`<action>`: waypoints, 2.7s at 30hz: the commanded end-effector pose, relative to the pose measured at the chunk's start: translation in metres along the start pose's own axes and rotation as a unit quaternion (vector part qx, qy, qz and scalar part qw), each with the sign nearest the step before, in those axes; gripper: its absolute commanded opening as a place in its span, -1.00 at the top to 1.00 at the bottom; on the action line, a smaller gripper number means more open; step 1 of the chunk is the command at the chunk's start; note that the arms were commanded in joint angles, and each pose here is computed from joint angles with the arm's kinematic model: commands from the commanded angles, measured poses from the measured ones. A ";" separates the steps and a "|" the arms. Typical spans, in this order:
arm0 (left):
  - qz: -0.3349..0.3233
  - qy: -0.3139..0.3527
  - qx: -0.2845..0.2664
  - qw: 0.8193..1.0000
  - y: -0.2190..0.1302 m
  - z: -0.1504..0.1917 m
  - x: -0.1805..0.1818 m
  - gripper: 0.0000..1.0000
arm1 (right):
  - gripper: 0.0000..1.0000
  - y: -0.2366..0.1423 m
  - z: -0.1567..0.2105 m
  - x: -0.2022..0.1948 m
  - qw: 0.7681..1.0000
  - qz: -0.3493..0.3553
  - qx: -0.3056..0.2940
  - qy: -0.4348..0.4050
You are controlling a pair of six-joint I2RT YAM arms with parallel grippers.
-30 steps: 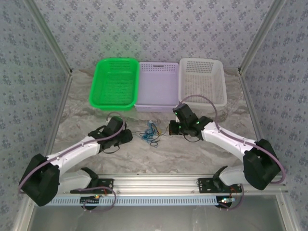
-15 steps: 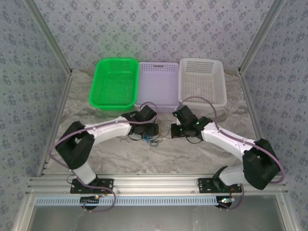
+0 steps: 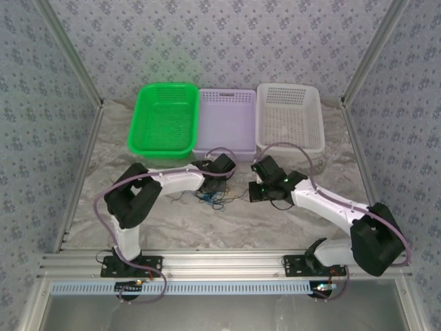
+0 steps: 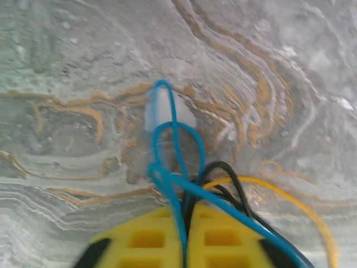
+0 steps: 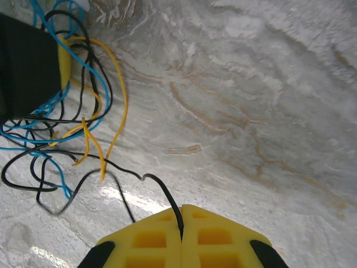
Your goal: Untangle the cables
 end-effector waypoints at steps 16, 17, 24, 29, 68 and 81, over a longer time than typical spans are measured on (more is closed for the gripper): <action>-0.113 -0.092 -0.086 0.986 -0.056 -0.006 0.115 1.00 | 1.00 -0.092 -0.016 -0.062 0.979 0.115 -0.104 0.132; -0.116 -0.093 -0.086 0.985 -0.056 -0.006 0.118 1.00 | 1.00 -0.097 -0.017 -0.066 0.976 0.122 -0.108 0.142; -0.090 -0.080 -0.072 0.990 -0.051 -0.005 0.115 1.00 | 1.00 -0.105 -0.032 -0.064 0.978 0.095 -0.121 0.139; -0.106 -0.076 -0.065 0.989 -0.045 -0.004 0.115 1.00 | 1.00 -0.100 -0.032 -0.062 0.979 0.105 -0.113 0.135; 0.199 -0.047 0.063 0.977 -0.067 0.020 -0.072 0.02 | 1.00 -0.032 0.020 -0.098 0.970 0.113 0.016 0.214; 0.162 -0.384 0.107 0.903 -0.005 0.015 -0.097 0.22 | 1.00 -0.038 0.028 -0.089 0.975 0.113 0.016 0.190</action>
Point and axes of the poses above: each hand's point on the last joint's axis, 136 mm out from that joint toward the fingers, its own y axis out along the fingers, its own x axis along the line the jaws close on, z = x × y, the point moved 10 cm from there along -y, back along the fingers, and after that the axes turned 10 degrees about -y, right-handed, at the moved point
